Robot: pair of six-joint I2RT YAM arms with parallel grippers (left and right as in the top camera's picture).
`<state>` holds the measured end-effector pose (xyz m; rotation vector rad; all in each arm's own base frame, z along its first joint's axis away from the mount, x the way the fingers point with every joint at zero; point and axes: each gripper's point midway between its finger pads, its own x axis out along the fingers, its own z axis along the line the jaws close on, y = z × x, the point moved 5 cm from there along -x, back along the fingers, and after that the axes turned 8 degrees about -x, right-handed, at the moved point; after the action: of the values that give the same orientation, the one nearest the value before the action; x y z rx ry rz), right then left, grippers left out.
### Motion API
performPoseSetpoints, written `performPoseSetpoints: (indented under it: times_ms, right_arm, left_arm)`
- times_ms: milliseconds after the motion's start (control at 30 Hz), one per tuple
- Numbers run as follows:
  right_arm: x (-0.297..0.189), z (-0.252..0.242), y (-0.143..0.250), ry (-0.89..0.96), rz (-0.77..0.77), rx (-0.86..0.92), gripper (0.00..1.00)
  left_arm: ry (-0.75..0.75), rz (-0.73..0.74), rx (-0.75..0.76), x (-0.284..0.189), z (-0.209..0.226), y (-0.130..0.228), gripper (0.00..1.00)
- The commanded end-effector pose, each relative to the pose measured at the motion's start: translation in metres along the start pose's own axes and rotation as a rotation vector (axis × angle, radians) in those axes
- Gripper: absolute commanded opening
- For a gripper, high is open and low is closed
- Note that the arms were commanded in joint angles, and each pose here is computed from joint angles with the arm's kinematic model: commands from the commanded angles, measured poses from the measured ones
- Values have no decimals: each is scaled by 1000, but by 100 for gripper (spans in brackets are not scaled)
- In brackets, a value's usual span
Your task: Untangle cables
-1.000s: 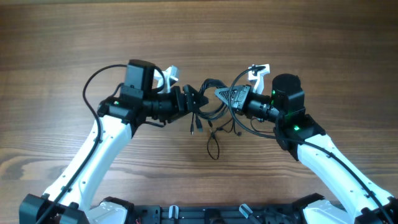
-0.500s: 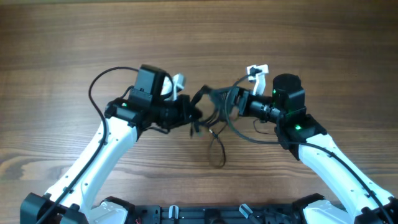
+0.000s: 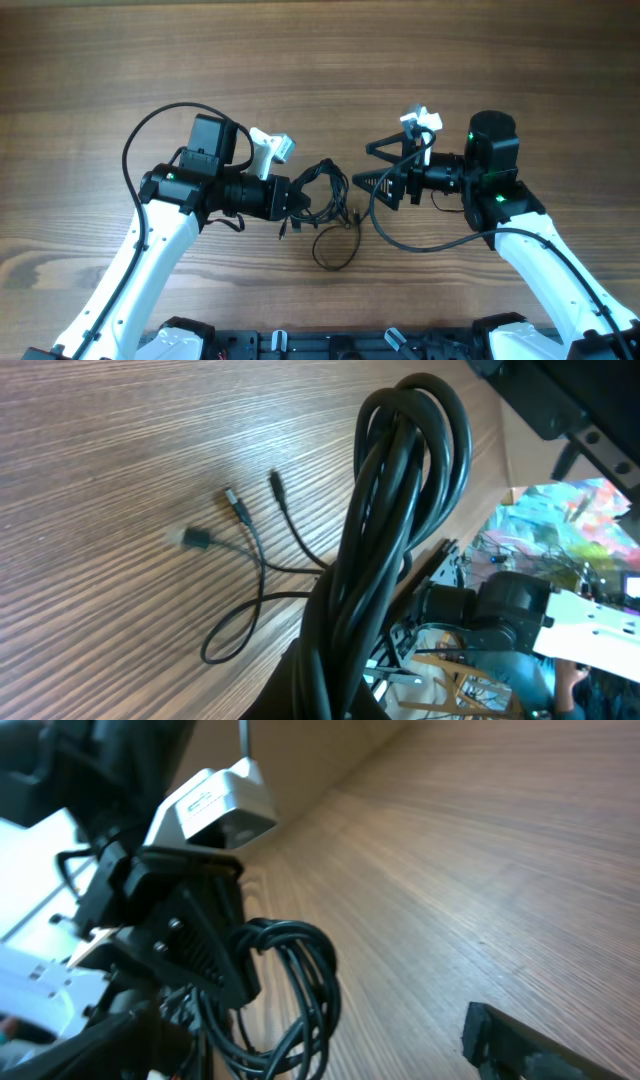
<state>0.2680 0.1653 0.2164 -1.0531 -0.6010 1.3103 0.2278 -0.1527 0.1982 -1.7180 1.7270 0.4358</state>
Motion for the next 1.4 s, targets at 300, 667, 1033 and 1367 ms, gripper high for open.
performPoseSetpoints:
  times_ms: [300,667,1033,1367]
  right_arm:
    - [-2,14,5,-91,23,-26,100]
    - [31,29,16,-90,88,-84,20]
    - [23,-28,-10,382,-142,489,4]
    - [19,-34,-19,423,-215,517,5]
  left_arm:
    - [202,-17,106,-5,-34,-7,4]
    - [129,81,206,14,-33,14,4]
    - [-65,-155,-78,11,-14,-30,100]
    - [-75,-259,-926,11,2,-34,100]
